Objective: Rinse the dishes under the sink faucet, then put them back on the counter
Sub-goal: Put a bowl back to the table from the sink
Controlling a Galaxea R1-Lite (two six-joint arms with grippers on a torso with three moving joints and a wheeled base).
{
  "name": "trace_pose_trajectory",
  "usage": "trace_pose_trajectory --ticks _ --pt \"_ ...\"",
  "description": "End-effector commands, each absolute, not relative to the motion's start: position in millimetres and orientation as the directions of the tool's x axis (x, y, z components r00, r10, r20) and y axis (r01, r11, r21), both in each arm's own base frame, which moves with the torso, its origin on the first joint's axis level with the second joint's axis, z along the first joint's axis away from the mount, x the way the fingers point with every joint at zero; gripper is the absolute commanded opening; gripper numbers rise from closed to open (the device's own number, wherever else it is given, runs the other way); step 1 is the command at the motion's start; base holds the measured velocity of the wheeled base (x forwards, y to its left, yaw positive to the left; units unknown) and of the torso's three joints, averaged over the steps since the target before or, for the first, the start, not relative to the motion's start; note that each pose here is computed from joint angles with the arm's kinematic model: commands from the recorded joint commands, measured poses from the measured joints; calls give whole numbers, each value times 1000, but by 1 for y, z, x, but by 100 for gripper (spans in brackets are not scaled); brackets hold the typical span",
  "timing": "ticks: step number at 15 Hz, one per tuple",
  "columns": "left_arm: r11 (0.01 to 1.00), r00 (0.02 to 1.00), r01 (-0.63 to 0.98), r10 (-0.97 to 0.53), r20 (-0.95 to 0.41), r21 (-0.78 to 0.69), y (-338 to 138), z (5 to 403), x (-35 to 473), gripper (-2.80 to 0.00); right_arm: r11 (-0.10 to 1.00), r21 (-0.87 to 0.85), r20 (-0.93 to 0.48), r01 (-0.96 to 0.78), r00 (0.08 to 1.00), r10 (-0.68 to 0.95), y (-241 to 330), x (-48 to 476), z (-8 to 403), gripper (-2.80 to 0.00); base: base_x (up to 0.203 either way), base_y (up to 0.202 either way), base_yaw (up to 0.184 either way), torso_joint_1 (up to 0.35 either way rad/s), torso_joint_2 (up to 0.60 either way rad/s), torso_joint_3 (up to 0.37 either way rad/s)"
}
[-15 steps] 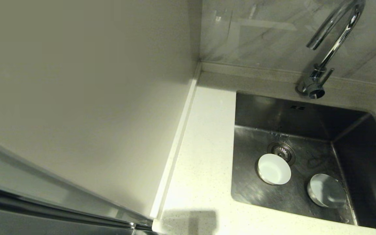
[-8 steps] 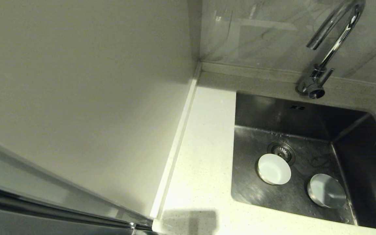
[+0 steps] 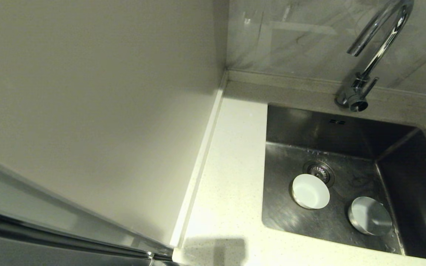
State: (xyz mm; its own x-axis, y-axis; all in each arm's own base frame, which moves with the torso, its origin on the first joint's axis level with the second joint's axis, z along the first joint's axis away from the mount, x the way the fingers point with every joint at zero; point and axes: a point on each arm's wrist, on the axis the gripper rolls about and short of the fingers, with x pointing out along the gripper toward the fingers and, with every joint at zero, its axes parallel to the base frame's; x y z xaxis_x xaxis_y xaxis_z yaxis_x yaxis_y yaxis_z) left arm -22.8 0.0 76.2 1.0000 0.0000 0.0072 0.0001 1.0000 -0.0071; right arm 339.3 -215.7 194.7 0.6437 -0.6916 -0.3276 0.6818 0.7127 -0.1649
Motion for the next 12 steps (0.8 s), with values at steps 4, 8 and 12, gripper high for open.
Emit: trace_pose_trajectory --ticks 4,8,12 --pt "1000 1000 0 0 5 -8 0 75 -23 -280 756 19 -169 654 748 -642 -191 309 258 0 0 0 0 0 0 0" --pt "1000 1000 0 0 5 -8 0 75 -23 -280 871 49 -251 488 850 -463 -129 308 241 0 0 0 0 0 0 0" --pt "1000 1000 0 0 5 -8 0 75 -23 -280 929 71 -422 364 855 -303 -69 292 225 0 0 0 0 0 0 0"
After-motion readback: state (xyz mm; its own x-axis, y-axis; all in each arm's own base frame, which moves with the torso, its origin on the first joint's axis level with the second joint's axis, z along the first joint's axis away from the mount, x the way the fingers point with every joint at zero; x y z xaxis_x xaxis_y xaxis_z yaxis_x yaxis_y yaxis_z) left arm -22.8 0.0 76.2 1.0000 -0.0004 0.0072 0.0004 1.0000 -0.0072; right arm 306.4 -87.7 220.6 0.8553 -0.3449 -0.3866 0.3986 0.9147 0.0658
